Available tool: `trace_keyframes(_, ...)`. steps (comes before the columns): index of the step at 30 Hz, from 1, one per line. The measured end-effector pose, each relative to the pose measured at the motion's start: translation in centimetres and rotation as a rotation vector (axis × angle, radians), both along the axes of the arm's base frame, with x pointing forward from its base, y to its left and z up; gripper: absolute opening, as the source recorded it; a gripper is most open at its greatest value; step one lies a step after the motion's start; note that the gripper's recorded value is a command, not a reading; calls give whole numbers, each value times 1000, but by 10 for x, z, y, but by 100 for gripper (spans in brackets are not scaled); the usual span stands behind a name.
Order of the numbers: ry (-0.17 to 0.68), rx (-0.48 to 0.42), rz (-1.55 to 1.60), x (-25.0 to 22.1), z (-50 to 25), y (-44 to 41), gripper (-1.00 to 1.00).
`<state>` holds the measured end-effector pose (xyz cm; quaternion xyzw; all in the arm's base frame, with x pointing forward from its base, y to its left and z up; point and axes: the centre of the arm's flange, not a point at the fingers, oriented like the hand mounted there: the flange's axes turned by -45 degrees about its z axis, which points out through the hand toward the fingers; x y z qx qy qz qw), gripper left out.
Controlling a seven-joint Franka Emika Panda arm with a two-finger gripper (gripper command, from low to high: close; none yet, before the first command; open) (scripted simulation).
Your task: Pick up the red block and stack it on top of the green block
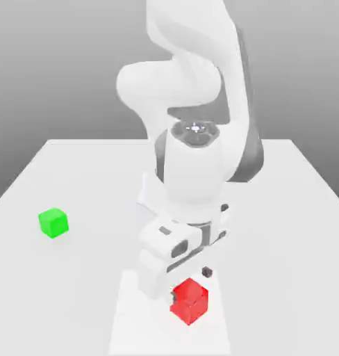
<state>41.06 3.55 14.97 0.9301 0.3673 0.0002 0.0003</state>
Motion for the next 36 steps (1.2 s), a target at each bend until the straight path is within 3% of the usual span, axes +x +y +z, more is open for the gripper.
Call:
trace_keyframes(7, 2, 0, 0, 0, -2, 0, -100)
trace_keyframes(13, 1, -2, -17, -1, 54, -5, -100)
trace_keyframes(17, -6, -25, -320, -15, 74, -96, -100)
trace_keyframes(25, -13, -49, -899, -89, 95, -224, -100)
trace_keyframes(36, -2, -9, -1740, -253, 99, -323, -100)
